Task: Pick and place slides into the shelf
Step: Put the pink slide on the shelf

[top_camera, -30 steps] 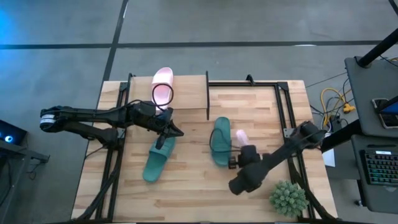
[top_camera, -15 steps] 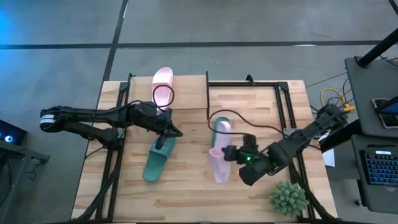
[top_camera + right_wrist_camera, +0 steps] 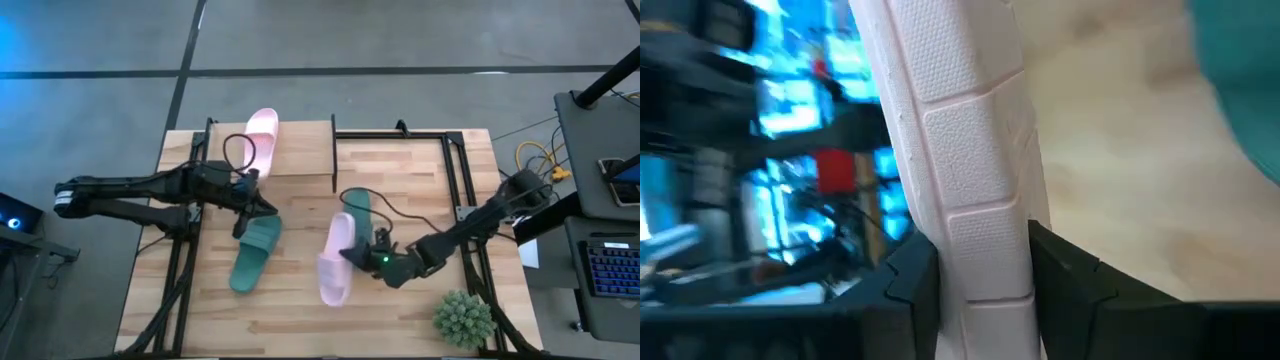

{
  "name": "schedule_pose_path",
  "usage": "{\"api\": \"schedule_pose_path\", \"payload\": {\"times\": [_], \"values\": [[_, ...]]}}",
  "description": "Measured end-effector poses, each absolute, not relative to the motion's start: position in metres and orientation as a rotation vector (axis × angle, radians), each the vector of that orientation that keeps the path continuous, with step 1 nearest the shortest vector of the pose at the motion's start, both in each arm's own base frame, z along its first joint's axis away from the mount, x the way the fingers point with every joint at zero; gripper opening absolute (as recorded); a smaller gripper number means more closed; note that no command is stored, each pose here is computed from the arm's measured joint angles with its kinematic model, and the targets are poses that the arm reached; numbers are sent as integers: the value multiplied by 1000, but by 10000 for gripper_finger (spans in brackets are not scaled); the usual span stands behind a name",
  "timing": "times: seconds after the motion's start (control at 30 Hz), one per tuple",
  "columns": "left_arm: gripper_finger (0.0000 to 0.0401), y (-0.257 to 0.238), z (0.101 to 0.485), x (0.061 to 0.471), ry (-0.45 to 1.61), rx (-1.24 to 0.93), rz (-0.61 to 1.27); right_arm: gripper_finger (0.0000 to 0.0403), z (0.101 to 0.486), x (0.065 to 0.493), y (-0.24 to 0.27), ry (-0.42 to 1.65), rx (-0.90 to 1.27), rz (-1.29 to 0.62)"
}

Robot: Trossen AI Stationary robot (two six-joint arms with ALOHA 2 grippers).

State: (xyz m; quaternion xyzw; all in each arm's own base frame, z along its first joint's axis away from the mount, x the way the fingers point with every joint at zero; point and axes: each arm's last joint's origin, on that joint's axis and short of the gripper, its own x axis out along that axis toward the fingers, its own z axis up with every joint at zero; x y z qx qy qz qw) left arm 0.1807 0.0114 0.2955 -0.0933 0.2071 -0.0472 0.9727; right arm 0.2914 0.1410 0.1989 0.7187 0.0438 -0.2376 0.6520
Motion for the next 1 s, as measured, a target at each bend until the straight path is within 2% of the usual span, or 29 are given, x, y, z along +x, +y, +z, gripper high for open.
{"api": "schedule_pose_path", "payload": {"times": [0.23,0.5,0.67,0.8,1.0], "values": [[4,12,300,164,420,-202,-27,122,157,310,146,285,1647,-600],[4,11,300,161,423,-201,-19,164,146,326,153,594,1552,-638],[4,12,297,164,444,-199,-18,195,160,320,158,843,1390,-749],[4,12,294,168,464,-195,-19,205,189,315,159,1038,1205,-848],[4,12,291,170,484,-197,-18,207,237,311,162,1091,968,-890]]}}
